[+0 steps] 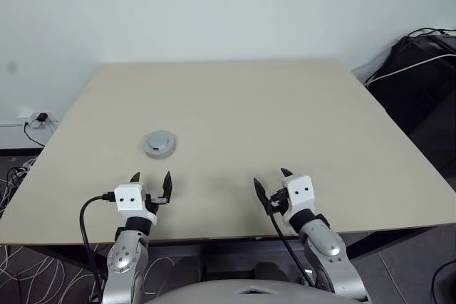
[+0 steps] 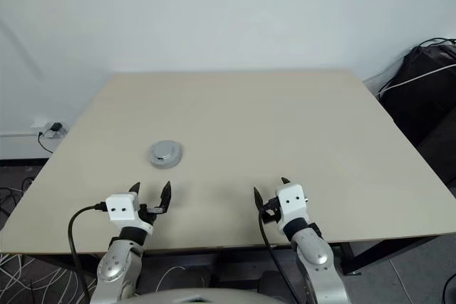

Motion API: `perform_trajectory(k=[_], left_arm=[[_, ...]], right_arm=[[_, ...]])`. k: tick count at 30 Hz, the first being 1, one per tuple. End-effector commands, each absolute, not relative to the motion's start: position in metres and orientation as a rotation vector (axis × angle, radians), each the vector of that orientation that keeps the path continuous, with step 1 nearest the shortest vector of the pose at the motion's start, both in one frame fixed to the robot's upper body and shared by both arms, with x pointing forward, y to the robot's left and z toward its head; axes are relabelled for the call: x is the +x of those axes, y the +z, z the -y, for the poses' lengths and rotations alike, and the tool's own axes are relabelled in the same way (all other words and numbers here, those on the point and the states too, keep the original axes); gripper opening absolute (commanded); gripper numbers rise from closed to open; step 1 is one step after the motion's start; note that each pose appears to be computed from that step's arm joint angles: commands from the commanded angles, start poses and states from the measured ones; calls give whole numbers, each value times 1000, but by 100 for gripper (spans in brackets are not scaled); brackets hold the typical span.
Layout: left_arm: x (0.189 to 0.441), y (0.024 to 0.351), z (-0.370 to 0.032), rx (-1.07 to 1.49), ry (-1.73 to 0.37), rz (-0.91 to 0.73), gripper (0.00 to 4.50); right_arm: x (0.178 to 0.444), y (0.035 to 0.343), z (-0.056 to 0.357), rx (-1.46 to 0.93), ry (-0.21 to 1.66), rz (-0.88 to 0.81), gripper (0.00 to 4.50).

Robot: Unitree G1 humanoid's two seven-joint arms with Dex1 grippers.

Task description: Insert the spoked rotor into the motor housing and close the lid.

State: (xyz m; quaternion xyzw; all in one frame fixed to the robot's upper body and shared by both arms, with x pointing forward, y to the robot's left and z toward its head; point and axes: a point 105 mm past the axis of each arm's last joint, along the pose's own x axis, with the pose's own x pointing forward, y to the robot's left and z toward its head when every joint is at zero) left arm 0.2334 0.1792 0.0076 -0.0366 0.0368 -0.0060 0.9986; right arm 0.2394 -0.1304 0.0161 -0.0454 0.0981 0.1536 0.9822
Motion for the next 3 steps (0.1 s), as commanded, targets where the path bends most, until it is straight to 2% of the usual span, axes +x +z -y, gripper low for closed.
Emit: perform_trajectory(k=[1,3], left_arm=[[237,18,-179,-59,-11,-26,450],[237,18,-179,-57,-11,-26,450]], right_arm=[[244,32,131,-102,299,-134,448],[244,32,131,-103,296,-134,448]])
